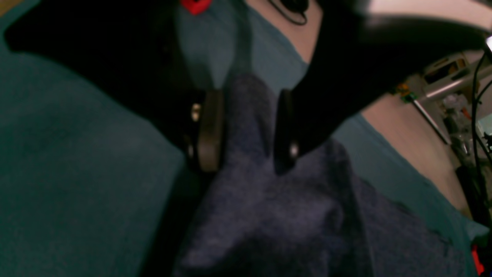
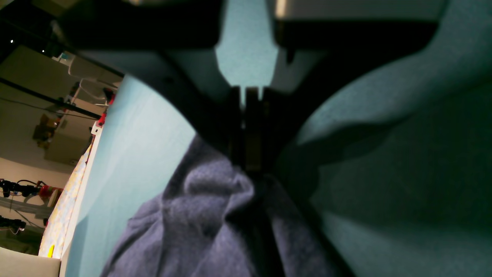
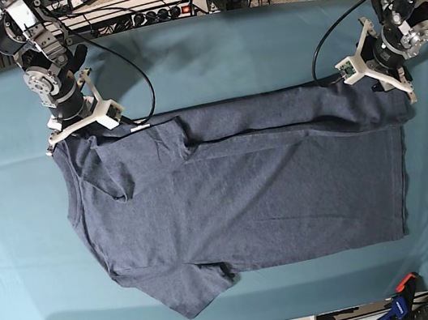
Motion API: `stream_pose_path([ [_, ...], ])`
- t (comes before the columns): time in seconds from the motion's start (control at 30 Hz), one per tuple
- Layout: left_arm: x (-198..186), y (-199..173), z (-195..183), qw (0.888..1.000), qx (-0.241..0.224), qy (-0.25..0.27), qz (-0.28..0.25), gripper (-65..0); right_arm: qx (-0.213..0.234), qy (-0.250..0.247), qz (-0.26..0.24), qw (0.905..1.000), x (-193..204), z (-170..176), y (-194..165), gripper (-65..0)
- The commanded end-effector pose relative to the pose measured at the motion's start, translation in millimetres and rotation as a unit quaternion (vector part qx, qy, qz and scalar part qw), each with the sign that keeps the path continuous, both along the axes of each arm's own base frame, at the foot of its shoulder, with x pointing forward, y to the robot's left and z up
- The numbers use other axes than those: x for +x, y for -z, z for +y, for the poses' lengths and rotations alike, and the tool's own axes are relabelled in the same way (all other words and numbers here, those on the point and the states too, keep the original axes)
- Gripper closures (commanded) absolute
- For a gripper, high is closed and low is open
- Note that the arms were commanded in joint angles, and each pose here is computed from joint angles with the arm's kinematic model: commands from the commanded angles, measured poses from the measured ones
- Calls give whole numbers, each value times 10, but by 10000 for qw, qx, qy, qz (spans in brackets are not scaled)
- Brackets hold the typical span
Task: Fold the T-shirt properly
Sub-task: 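Drag the gripped shirt edge further toward the robot with both grippers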
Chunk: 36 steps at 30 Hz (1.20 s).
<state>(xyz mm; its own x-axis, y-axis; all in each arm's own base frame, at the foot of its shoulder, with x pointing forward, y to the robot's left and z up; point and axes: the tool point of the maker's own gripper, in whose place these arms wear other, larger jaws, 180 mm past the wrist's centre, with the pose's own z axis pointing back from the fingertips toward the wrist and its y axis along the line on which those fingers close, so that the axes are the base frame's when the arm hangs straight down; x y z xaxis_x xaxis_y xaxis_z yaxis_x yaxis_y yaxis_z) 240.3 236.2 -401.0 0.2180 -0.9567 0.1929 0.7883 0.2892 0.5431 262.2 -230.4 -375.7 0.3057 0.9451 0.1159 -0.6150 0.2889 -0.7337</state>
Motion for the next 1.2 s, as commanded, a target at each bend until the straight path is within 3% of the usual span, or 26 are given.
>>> stream_pose_path([
  [0.0,-46,31,149,9995,292,-46,145,-243,-59,-41,-203,9998,81,-30,-111,0],
  [0.07,-46,30,150,9995,294,-45,145,-236,-65,-35,-203,9998,81,-33,-111,0],
  [0.1,-47,31,150,9994,295,-43,148,-202,-67,-32,-202,9998,81,-35,-111,0],
  [0.2,-51,34,148,9994,297,-32,163,0,-104,-32,-228,9997,87,-43,-120,0],
  [0.47,13,-12,168,9995,263,-183,-52,0,-364,112,-712,9967,180,-143,-276,0],
  [0.97,33,-335,62,9998,157,-59,-92,0,-1177,71,-283,9926,-341,-436,-89,0],
  [1.17,-184,-296,7,9998,152,17,149,0,-1490,81,-129,9887,-655,-511,-5,0],
])
